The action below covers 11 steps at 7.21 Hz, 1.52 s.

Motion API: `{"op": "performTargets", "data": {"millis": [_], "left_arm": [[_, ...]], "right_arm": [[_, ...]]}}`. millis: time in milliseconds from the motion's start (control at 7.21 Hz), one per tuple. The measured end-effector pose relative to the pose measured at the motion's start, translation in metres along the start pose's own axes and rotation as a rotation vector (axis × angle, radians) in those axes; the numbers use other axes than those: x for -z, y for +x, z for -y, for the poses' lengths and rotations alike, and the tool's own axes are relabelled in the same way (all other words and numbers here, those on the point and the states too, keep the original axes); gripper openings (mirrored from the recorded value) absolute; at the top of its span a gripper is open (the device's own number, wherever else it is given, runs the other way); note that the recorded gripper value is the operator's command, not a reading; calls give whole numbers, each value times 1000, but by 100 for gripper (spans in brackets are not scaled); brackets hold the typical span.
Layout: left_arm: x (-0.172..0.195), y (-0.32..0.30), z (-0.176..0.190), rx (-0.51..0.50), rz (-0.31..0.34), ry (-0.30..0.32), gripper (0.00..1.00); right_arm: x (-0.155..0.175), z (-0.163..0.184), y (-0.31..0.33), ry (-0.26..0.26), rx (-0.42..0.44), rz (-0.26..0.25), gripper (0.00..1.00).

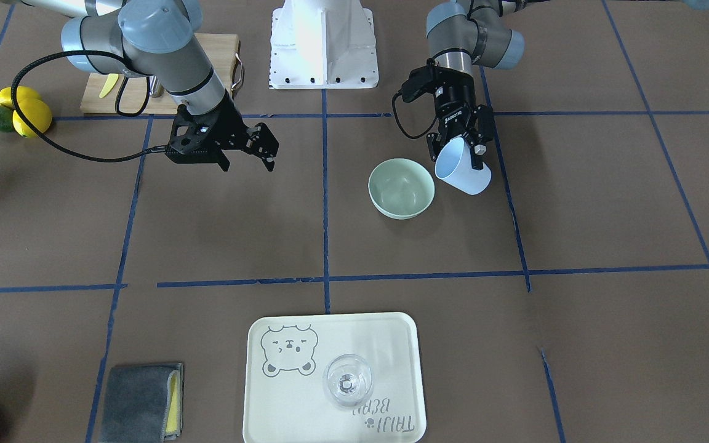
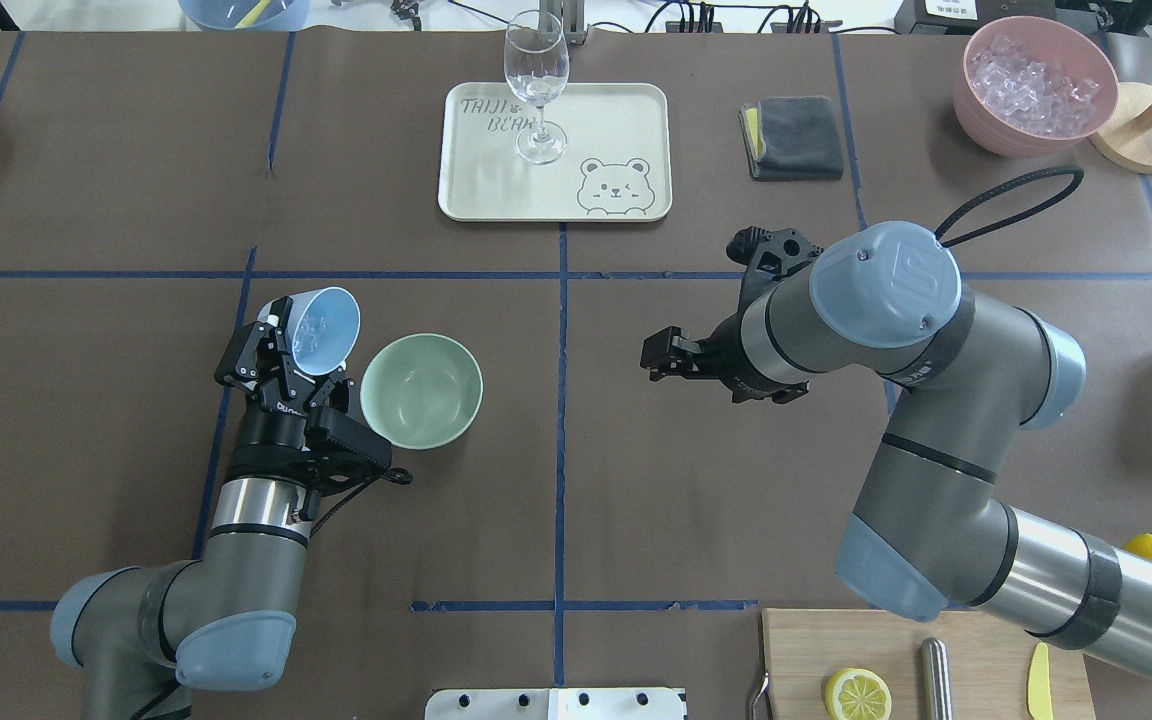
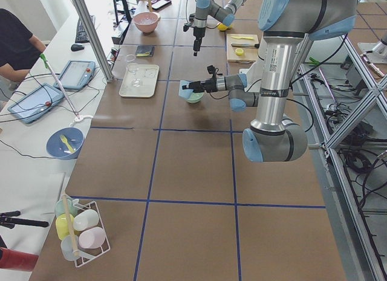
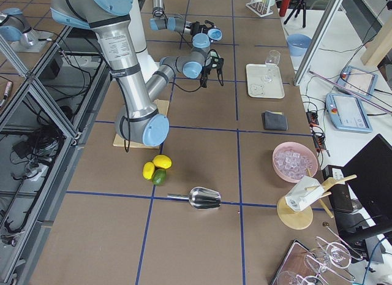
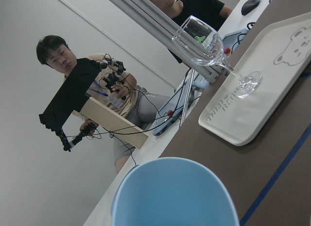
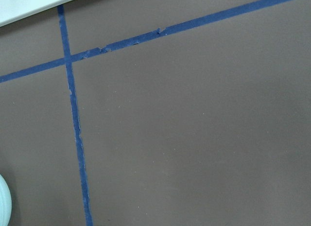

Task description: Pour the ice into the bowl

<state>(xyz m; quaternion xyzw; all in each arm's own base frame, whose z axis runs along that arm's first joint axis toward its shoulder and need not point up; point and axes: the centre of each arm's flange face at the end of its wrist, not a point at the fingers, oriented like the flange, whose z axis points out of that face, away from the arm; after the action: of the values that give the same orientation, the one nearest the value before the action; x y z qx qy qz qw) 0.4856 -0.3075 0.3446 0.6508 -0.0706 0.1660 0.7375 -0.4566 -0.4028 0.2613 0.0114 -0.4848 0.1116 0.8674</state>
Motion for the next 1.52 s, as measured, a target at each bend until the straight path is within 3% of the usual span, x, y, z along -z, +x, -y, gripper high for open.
{"op": "performTargets", "data": {"millis": [554,970,1525], "left_arm": [[2,9,-8,-411,66,-5,0],[4,11,-8,-615,102,-15,0],[6,6,-7,-809,151,-35,0]], "right_arm": [[0,-1,-1,0,-4,2,100],[1,-1,-2,1,-6,5,100],[1,0,-2,4,-8,5,100]]}}
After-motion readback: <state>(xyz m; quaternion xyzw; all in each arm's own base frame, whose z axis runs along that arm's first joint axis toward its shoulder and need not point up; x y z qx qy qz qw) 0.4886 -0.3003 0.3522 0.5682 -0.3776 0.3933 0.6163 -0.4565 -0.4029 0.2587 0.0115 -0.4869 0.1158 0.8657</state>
